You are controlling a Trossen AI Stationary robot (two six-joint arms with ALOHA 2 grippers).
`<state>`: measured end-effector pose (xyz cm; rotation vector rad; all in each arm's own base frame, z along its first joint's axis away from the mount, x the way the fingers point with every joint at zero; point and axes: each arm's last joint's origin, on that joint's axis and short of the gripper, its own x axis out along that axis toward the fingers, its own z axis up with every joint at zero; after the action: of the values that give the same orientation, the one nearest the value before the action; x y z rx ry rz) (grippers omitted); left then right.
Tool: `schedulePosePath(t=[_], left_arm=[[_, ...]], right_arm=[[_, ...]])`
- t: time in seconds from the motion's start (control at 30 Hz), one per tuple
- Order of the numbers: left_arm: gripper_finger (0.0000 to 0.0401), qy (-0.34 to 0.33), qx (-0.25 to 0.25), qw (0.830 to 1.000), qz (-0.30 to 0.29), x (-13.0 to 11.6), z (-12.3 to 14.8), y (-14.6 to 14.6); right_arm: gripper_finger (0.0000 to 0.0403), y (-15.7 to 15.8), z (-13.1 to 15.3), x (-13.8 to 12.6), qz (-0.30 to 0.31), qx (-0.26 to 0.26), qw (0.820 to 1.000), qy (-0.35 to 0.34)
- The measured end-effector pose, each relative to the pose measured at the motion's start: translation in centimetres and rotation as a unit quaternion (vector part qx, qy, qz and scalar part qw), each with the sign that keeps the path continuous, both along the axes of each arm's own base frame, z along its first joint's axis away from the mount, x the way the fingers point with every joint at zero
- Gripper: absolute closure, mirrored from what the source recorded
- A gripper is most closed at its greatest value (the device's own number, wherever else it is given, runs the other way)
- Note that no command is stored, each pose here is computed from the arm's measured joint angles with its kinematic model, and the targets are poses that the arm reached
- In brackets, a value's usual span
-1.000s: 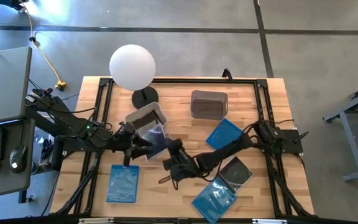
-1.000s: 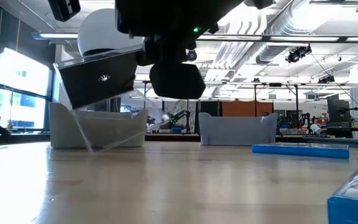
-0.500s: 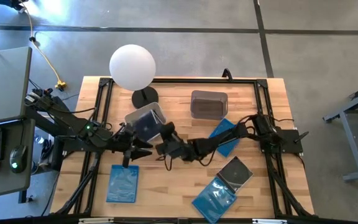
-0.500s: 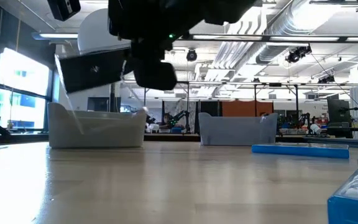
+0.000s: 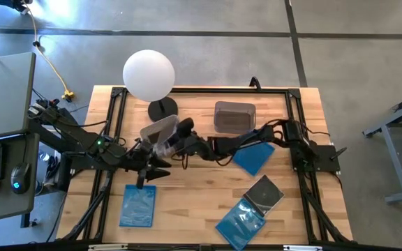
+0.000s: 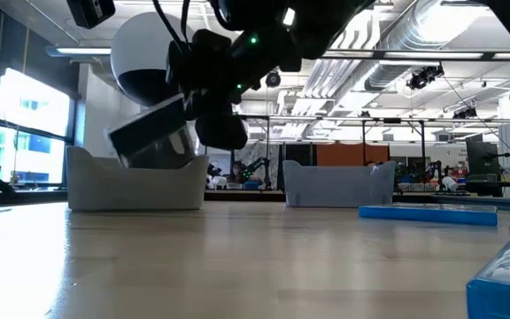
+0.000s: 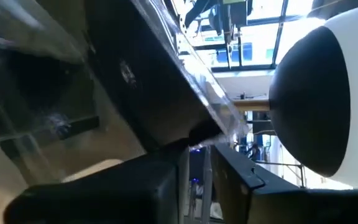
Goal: Pick & place jewel cases by type
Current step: Put the left black CD case into the gray bin
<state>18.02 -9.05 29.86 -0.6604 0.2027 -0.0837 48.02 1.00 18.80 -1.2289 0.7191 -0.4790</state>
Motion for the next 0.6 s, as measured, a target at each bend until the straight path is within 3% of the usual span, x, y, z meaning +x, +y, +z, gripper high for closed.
schedulePosePath(t=[0.3, 0.6], left_arm=[[0.0219, -0.001, 0.004, 1.000, -0.001, 0.0, 0.0, 0.0], [0.0219, -0.001, 0.004, 1.000, -0.001, 0.0, 0.0, 0.0]], right_arm=[[0.0298, 0.3, -0.7, -0.3, -0.002, -0.005, 0.999, 0.042], [0.0288, 2.9, -0.8, -0.9, -0.039, -0.078, 0.991, 0.097]])
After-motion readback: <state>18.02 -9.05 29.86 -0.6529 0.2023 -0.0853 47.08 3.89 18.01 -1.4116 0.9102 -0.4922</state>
